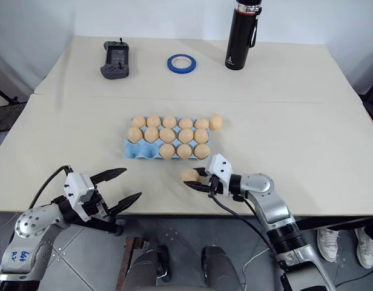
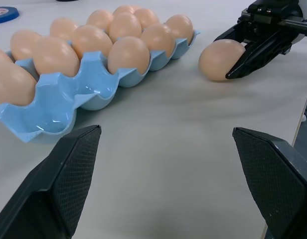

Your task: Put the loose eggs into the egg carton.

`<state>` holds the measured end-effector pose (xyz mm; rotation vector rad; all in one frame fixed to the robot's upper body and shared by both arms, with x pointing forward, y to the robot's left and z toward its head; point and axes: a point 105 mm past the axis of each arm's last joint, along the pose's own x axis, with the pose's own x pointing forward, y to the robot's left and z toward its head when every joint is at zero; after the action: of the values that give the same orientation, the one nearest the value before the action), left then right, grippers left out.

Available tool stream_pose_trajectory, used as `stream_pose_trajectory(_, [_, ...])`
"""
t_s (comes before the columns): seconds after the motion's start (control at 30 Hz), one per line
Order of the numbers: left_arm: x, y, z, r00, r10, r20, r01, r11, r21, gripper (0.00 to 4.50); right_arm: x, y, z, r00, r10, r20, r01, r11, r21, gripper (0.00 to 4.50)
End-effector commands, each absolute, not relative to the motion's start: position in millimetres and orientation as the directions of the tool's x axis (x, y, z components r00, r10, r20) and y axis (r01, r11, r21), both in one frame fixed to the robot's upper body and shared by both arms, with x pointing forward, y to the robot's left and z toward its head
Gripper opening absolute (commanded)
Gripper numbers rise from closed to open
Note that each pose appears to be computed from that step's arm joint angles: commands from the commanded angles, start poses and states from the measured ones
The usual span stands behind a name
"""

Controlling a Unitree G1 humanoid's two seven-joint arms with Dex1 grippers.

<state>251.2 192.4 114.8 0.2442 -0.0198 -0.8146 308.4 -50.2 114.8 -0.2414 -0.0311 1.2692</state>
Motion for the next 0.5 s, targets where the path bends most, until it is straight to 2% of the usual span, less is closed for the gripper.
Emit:
stream_pose_trajectory(0.03, [248.7, 202.6, 127.2, 0.733, -0.68, -0.022, 0.665, 0.709, 0.237, 4.5, 311.9, -19.0, 158.1, 0.273, 0.962, -0.008, -0.928, 0.261, -0.265, 1.45])
stream_pose_trajectory(0.3, [247.1, 208.8, 123.1, 0.771, -0.637, -0.012, 0.624, 0.75, 0.221, 4.5, 338.8, 30.1, 179.4, 0.344, 0.939, 0.023, -0.896, 0.336, -0.289, 1.45])
stream_pose_trajectory(0.47, [247.2, 208.3, 124.1, 0.78, -0.625, -0.002, 0.61, 0.76, 0.223, 4.5, 351.9, 51.0, 175.1, 0.372, 0.928, -0.005, -0.884, 0.352, -0.307, 1.45])
stream_pose_trajectory(0.5, [247.2, 208.0, 124.4, 0.782, -0.624, 0.0, 0.608, 0.762, 0.223, 4.5, 354.3, 52.3, 175.7, 0.378, 0.926, -0.002, -0.882, 0.359, -0.305, 1.78])
